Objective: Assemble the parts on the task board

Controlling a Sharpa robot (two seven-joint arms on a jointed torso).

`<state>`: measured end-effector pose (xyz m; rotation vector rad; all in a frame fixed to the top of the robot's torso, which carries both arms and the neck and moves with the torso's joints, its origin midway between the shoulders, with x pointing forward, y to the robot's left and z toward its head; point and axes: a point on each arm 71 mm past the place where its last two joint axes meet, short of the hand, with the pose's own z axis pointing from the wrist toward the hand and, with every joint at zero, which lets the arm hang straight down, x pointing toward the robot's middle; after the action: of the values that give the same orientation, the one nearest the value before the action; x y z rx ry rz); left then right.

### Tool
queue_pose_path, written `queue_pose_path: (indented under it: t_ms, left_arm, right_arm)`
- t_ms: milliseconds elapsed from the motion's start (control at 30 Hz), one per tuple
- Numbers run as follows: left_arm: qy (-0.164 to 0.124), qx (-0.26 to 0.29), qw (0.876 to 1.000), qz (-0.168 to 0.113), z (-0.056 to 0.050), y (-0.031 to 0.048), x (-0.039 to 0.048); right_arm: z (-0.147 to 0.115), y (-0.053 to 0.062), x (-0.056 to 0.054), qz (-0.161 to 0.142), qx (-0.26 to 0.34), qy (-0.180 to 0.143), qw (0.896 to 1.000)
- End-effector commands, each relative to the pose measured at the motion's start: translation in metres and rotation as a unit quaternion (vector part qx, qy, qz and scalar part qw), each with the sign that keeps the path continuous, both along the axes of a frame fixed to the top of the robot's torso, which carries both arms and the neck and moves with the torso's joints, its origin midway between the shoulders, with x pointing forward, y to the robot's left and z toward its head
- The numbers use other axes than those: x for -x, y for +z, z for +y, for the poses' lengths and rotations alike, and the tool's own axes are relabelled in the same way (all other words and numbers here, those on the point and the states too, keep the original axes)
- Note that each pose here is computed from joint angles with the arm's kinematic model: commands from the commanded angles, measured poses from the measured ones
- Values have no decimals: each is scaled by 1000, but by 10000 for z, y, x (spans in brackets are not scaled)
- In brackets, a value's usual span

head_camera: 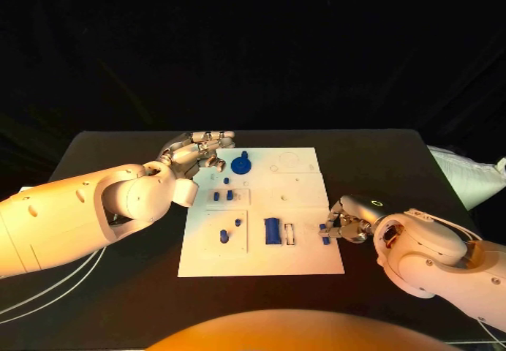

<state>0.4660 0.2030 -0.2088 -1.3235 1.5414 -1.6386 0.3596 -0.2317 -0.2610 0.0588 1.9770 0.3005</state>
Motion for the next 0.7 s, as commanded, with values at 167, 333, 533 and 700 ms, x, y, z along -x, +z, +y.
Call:
queue_pose_path:
  t_ms: [167,333,533,700]
  left_arm:
    - [-9,5,1000,-3,-16,7,10]
    - [-9,5,1000,-2,-9,4,11]
    - [-9,5,1000,-1,-6,1,13]
    - [-10,4,1000,-1,-4,-1,14]
  right_arm:
    - [23,-38,16,3,42,26,999]
    - [52,-56,23,1,57,37,998]
    - [88,-88,36,-3,78,53,996]
    - [118,-118,56,-6,93,65,994]
